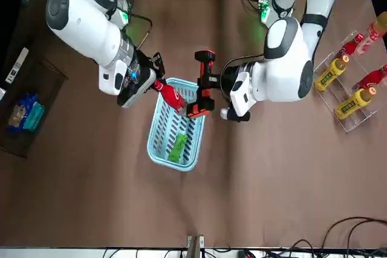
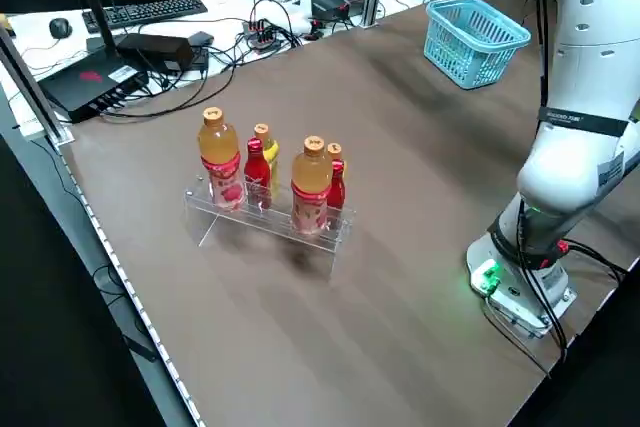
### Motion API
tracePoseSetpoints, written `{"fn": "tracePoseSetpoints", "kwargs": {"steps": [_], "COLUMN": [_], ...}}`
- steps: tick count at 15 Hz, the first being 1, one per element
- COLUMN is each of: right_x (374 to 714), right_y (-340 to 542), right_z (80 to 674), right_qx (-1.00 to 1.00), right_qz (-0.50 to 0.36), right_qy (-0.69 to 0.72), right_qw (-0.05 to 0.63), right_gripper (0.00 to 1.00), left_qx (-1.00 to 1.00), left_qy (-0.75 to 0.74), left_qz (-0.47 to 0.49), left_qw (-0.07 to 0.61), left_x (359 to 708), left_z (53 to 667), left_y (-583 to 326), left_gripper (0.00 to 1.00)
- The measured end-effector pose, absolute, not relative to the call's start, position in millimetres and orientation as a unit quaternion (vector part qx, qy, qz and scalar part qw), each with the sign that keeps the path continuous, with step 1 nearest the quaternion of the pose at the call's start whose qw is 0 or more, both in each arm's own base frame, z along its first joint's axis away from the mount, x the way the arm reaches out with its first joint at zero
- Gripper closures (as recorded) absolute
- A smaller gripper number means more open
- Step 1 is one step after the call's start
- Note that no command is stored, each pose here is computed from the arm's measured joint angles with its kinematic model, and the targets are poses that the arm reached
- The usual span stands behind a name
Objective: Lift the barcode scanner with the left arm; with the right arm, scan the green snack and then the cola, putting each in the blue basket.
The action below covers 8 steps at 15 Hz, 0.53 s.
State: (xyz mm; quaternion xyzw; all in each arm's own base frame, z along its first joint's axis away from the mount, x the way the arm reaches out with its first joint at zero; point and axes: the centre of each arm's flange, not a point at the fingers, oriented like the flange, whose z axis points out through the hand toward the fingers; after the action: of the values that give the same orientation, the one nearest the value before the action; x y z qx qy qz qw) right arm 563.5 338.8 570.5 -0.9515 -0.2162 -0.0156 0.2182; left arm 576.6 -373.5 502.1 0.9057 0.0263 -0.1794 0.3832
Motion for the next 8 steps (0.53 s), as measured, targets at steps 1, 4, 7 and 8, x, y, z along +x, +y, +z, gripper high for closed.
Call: {"fn": "tracePoseSetpoints", "kwargs": {"steps": [1, 4, 7, 8], "right_x": [564, 566, 568, 568], "right_y": [339, 339, 338, 338], "right_z": [569, 567, 566, 566], "right_qx": [-0.951, -0.952, -0.952, -0.952], "right_qz": [-0.017, -0.018, -0.019, -0.019], "right_qy": [-0.216, -0.215, -0.214, -0.213], "right_qw": [0.219, 0.219, 0.219, 0.219], "right_gripper": [0.68, 0.68, 0.68, 0.68], "left_qx": [0.906, 0.906, 0.904, 0.903], "left_qy": [0.021, 0.003, -0.020, -0.023], "left_qz": [-0.174, -0.164, -0.165, -0.164], "left_qw": [0.386, 0.391, 0.394, 0.396], "left_x": [577, 578, 576, 576], "left_z": [503, 501, 486, 481], "left_y": [-373, -376, -388, -394], "left_gripper": [0.63, 0.63, 0.63, 0.63]}}
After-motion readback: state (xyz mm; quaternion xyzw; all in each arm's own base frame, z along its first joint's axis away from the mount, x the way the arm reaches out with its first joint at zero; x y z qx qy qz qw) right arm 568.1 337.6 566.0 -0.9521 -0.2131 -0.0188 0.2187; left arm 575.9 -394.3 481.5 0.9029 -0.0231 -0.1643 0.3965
